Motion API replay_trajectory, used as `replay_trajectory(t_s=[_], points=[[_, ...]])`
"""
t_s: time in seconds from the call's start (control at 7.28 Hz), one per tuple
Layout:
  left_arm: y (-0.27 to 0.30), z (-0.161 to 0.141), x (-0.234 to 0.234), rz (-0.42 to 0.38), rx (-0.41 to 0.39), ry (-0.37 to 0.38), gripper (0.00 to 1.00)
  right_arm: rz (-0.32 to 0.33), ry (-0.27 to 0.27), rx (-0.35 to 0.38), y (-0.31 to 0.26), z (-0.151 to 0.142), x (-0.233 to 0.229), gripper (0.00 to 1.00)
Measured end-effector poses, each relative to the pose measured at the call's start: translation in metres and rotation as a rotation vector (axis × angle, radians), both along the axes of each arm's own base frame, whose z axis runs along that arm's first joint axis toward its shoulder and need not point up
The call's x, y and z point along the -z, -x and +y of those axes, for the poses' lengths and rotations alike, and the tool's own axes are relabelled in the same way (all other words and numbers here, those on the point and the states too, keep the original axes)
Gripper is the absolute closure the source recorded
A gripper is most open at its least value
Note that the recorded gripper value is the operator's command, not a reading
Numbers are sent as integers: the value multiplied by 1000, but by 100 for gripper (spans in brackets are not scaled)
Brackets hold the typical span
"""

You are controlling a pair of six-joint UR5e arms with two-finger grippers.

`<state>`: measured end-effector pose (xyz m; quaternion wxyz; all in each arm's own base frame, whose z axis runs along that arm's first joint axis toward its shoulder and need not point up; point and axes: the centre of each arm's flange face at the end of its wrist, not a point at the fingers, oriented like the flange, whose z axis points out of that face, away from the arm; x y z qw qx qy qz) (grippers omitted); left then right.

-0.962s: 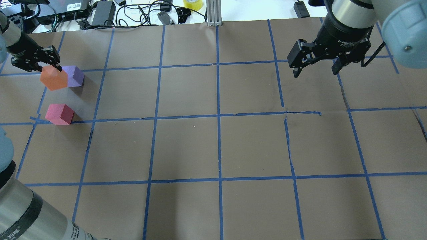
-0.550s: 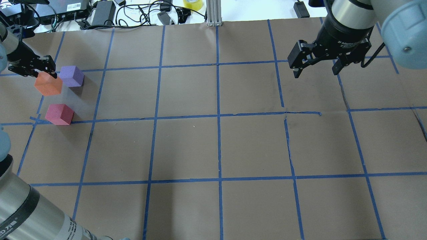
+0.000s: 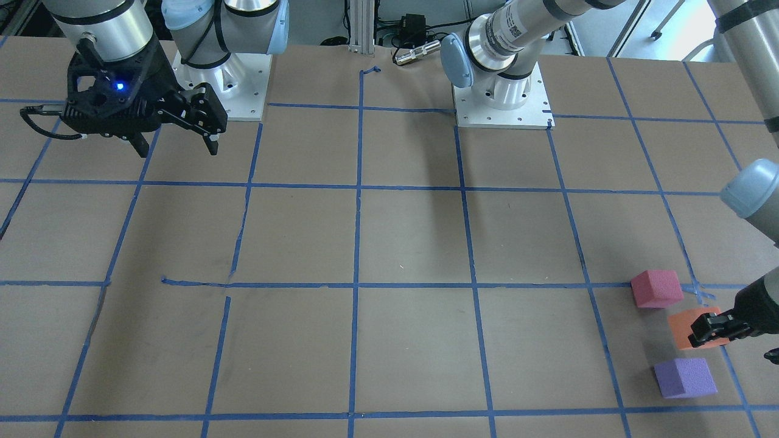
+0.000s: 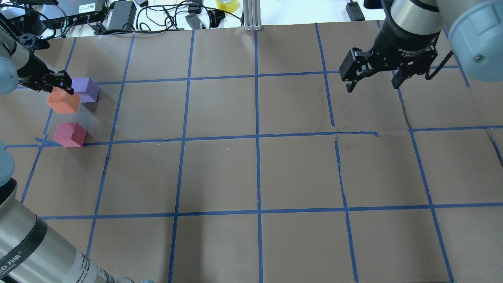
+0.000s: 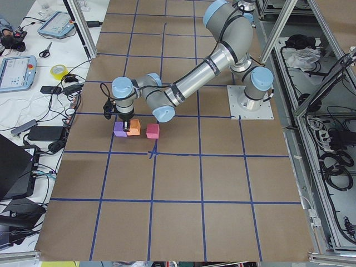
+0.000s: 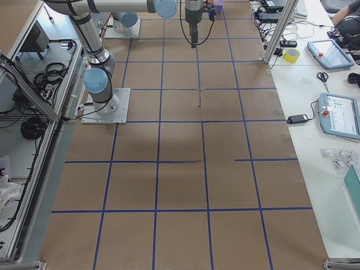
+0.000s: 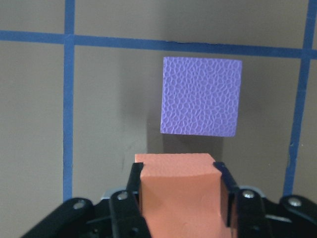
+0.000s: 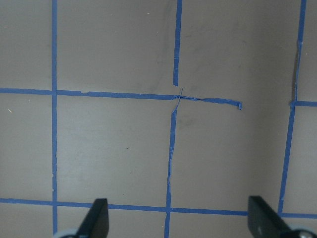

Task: Arrange blocks in a line
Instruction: 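Lower the orange cube between the purple and pink cubes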

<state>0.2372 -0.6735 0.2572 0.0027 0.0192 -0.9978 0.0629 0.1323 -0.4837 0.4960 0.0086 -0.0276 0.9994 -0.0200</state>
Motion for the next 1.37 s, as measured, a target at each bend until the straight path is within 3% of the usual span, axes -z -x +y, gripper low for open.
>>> replay_trajectory(t_s=[0.55,1.37], points=[[9,7,30,48,41,20,86,2,-4,1,1,0,2,0],[7,12,39,48,40,9,80,6,-2,2,1,1,1,0]])
